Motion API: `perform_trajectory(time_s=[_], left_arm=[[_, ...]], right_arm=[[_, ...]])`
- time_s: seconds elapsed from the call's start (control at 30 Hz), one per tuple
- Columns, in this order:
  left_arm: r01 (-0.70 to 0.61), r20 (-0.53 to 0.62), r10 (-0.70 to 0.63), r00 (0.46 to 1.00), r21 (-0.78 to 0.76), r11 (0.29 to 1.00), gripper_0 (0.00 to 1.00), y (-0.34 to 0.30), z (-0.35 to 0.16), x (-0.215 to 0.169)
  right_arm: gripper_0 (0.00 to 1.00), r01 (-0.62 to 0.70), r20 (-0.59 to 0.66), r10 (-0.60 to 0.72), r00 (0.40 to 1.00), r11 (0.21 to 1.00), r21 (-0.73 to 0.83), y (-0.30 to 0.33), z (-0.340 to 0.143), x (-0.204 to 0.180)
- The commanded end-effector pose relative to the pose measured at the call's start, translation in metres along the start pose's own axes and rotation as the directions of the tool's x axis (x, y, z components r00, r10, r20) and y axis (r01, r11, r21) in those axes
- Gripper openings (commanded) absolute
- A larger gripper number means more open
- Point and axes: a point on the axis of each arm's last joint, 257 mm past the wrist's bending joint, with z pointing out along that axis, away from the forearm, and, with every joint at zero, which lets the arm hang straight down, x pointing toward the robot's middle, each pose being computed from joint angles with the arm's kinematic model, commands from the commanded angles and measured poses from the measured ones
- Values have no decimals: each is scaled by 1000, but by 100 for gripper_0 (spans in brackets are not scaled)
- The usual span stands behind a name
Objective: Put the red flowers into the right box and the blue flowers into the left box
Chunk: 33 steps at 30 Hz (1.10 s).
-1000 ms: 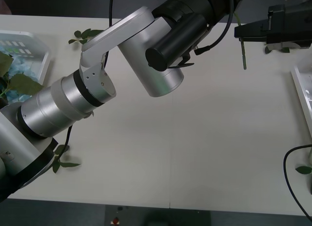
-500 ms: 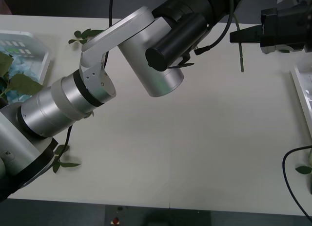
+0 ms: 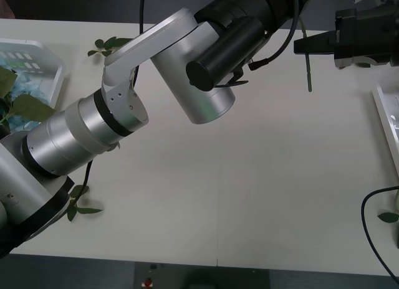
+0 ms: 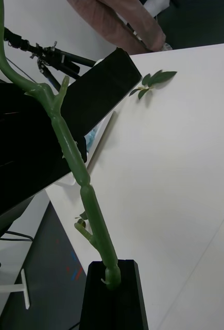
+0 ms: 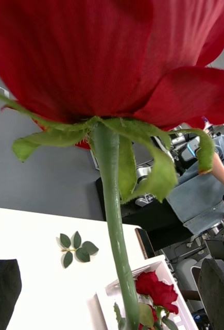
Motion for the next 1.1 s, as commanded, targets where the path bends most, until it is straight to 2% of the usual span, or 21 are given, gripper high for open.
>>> perform_trajectory(time_s=[0.03, 0.3, 0.37, 0.57, 0.7, 0.87, 1.03, 1.1], left_arm=[[2, 18, -3, 1000, 49, 999, 100, -27, 0, -12], [2, 18, -3, 1000, 49, 999, 100, -27, 0, -12], [11, 13, -11, 1000, 19, 1000, 100, -8, -2, -6], [161, 46, -164, 985, 61, 985, 100, -14, -24, -52], [174, 45, -176, 983, 45, 984, 100, 2, -52, -82], [123, 38, -124, 991, 34, 992, 100, 31, -100, -105], [10, 16, -11, 1000, 32, 999, 100, 60, -133, -95], [-77, 1, 77, 997, 43, 996, 100, 83, -154, -85]], right_arm=[[0, -21, 27, 20, 999, 999, 31, -1, -26, -12], [0, -85, 59, 78, 995, 988, 128, -31, -75, -3], [0, -102, 71, 92, 993, 983, 153, -39, -86, -1], [0, -187, 145, 151, 978, 940, 285, -82, -137, 14], [0, -230, 181, 168, 969, 881, 413, -116, -172, 25], [0, -267, 195, 186, 963, 753, 601, -162, -215, 45], [0, -281, 205, 192, 960, 647, 709, -189, -244, 56], [0, -292, 215, 199, 956, 581, 760, -202, -260, 63]])
